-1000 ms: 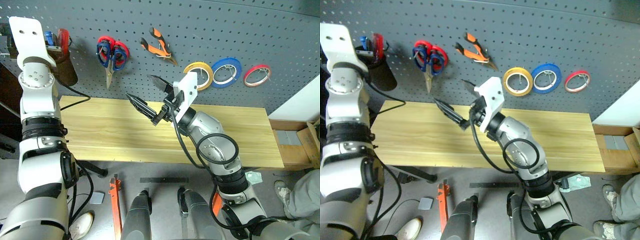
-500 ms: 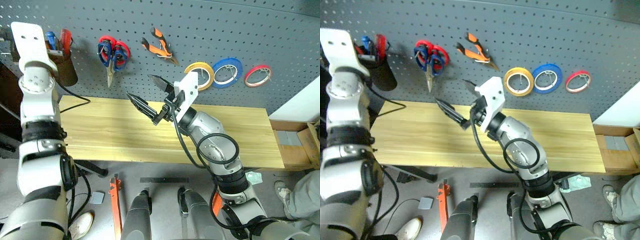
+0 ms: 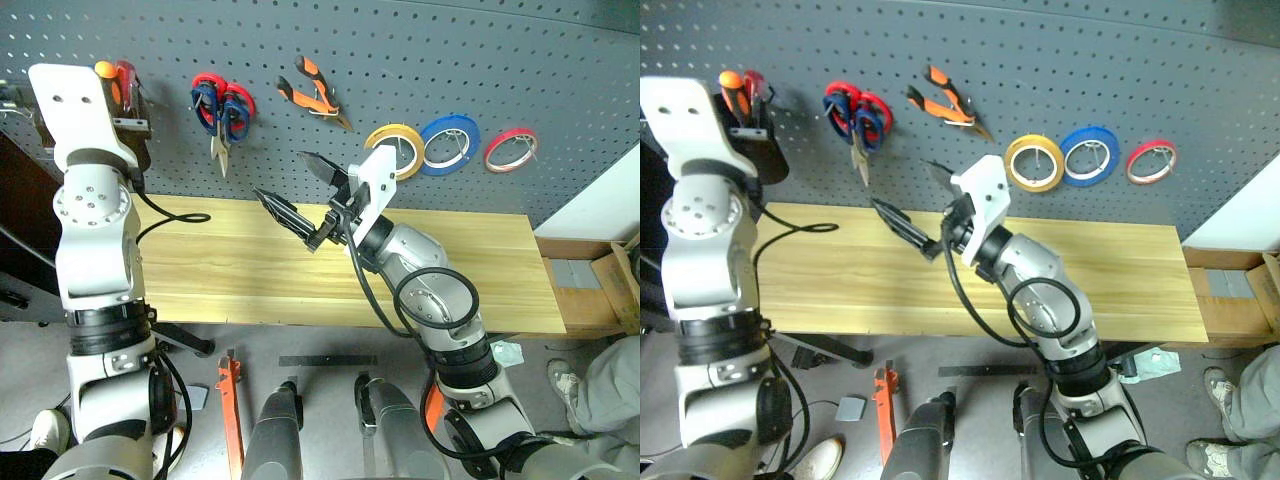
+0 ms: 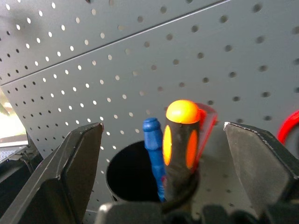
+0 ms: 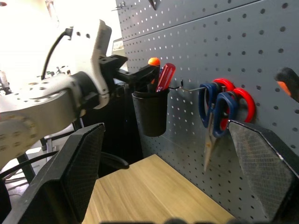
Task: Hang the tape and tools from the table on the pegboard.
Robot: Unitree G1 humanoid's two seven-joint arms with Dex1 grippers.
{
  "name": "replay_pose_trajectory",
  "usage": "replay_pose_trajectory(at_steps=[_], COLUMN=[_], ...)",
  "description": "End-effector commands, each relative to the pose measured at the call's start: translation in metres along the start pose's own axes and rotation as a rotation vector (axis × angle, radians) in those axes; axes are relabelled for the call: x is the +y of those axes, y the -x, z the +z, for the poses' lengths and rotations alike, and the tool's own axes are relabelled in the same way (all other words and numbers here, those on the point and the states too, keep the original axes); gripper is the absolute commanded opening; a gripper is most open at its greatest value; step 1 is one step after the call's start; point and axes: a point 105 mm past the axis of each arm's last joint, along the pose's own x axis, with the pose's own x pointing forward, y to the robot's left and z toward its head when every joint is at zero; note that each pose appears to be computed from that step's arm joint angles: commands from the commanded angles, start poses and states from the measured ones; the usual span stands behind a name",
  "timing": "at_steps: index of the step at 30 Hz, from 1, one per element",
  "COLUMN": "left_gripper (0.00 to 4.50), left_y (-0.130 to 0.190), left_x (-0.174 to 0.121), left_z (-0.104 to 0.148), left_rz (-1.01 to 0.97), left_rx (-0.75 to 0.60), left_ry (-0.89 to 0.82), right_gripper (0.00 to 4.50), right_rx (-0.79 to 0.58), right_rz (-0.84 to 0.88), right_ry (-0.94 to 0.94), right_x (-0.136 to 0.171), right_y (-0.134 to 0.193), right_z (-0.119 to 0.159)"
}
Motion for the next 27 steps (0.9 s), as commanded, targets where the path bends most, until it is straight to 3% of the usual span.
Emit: replay_pose_trajectory(at_steps=[1,8,12,17,21,27], left_gripper=[4.45,4.45,4.45,4.45,4.45,4.45], left_y=[0.018,0.078,0.099,0.14,0.151,0.157], left_x=[0.002,-0.053,-0.074,-0.12,-0.141,-0.168], left_z=[0.011,-0.041,-0.058,-0.106,-0.123,-0.14], left_rz=[0.019,-0.132,-0.177,-0.322,-0.395,-0.494], left_rx=[-0.019,0.23,0.317,0.521,0.556,0.578], left_ry=[0.025,0.117,0.14,0.207,0.231,0.249], right_gripper=[4.5,4.5,4.5,4.5,4.5,4.5], right_rx=[-0.054,0.045,0.138,0.372,0.491,0.589], right_rz=[0.028,-0.062,-0.17,-0.453,-0.657,-0.779], right_ry=[0.034,0.083,0.121,0.129,0.059,0.031], right_x=[0.007,-0.01,-0.026,-0.064,-0.087,-0.104], right_y=[0.002,0.026,0.047,0.105,0.143,0.171], right_z=[0.014,0.0,-0.014,-0.058,-0.087,-0.117])
